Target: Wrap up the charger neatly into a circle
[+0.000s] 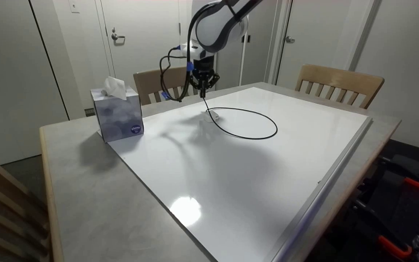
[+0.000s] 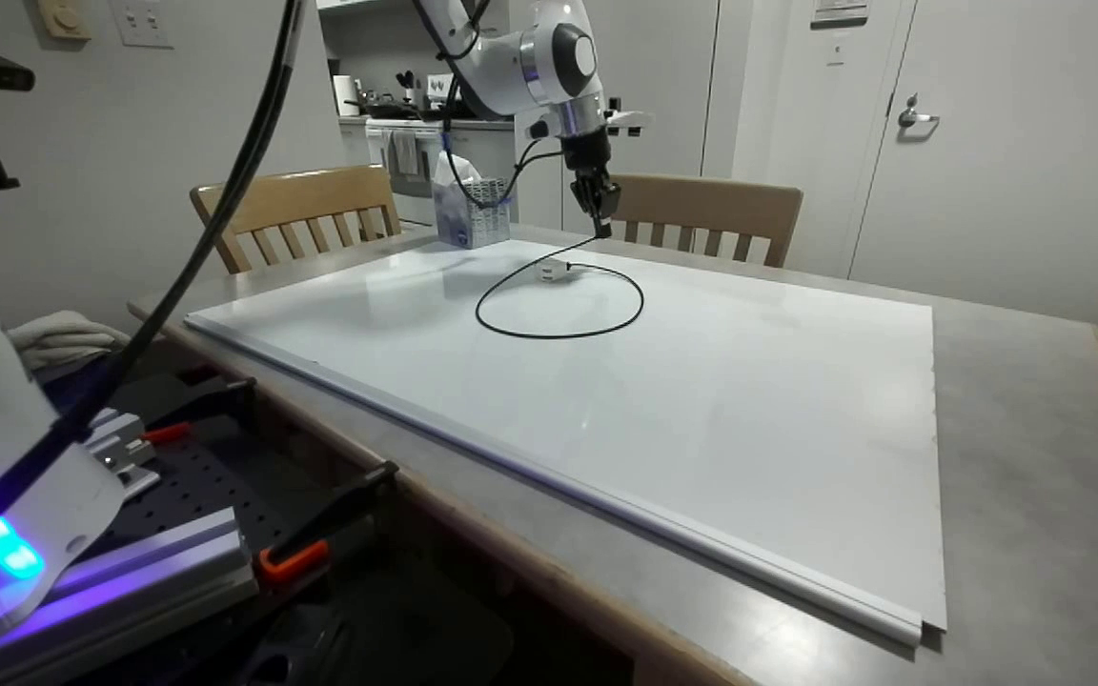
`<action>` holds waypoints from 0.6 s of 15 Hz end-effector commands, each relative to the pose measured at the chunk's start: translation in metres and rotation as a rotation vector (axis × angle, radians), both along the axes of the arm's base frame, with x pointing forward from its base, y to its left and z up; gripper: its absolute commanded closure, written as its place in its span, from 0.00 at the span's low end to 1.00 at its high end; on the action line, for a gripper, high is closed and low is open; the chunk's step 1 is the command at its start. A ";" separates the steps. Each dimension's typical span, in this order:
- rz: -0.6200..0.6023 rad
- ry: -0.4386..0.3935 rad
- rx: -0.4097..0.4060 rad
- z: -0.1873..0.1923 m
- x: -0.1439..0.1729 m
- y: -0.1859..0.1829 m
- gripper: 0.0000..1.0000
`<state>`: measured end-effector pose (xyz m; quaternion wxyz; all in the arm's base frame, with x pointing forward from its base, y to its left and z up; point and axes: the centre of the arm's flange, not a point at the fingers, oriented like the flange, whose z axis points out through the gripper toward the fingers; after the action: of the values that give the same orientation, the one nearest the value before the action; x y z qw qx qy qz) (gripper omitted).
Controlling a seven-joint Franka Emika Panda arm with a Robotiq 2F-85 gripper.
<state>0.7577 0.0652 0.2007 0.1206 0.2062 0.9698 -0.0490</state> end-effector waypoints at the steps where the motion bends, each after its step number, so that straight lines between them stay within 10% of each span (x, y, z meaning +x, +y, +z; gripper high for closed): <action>1: 0.064 0.030 0.019 0.005 0.048 -0.004 0.98; 9: 0.085 0.116 0.048 0.021 0.026 0.004 0.98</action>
<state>0.7835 0.0676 0.2205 0.0649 0.1597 0.9845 -0.0320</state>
